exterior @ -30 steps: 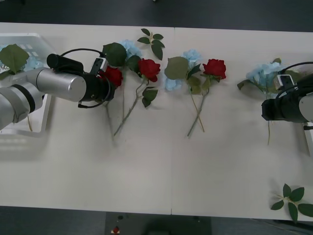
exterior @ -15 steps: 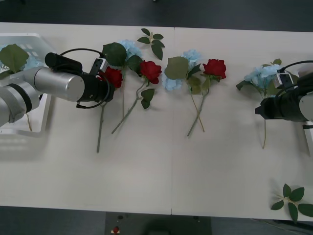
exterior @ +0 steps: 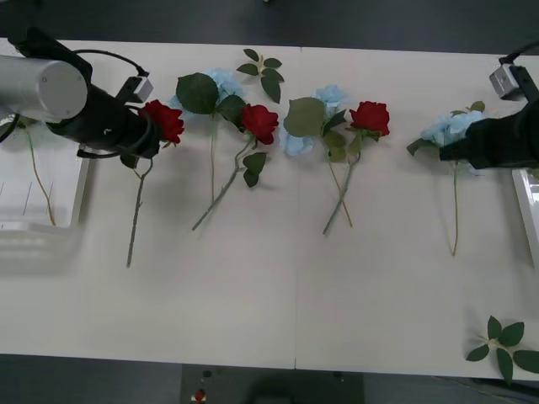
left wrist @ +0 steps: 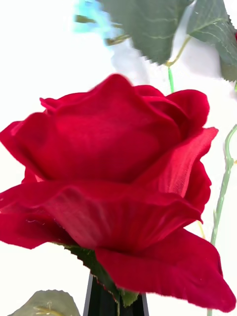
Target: Put the red flowers into the right box and the blue flowers into the left box
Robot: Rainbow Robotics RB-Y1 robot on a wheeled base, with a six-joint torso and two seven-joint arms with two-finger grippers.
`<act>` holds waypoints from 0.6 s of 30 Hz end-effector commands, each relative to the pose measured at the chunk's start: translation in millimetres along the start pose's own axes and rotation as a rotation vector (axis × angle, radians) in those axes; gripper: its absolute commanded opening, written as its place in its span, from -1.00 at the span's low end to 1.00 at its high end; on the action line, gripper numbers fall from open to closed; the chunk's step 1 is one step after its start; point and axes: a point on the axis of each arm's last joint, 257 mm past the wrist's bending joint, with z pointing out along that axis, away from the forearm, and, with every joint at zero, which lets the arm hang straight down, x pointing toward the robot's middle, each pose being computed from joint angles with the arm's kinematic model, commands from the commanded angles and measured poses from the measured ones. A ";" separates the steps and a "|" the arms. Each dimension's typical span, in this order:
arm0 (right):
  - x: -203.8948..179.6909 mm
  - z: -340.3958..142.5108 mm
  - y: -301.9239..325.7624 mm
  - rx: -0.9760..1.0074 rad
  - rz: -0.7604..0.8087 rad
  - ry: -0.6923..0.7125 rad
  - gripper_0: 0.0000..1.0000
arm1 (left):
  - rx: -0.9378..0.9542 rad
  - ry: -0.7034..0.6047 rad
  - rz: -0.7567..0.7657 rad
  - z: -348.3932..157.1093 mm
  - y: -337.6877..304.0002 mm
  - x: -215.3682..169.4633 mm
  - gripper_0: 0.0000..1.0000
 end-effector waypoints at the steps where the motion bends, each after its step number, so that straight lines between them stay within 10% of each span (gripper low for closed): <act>1: -14.5 -44.0 33.8 -0.096 -0.076 -0.065 0.51 | -0.002 0.008 0.021 -38.5 15.3 -11.9 -1.00; 11: 12.3 -128.0 126.7 -0.566 0.135 -0.113 0.51 | 0.117 -0.008 0.064 -102.7 27.9 -27.6 -1.00; 18: 40.5 -124.8 135.6 -0.632 0.006 -0.156 0.51 | 0.336 -0.171 0.113 -128.7 -19.1 -56.8 -1.00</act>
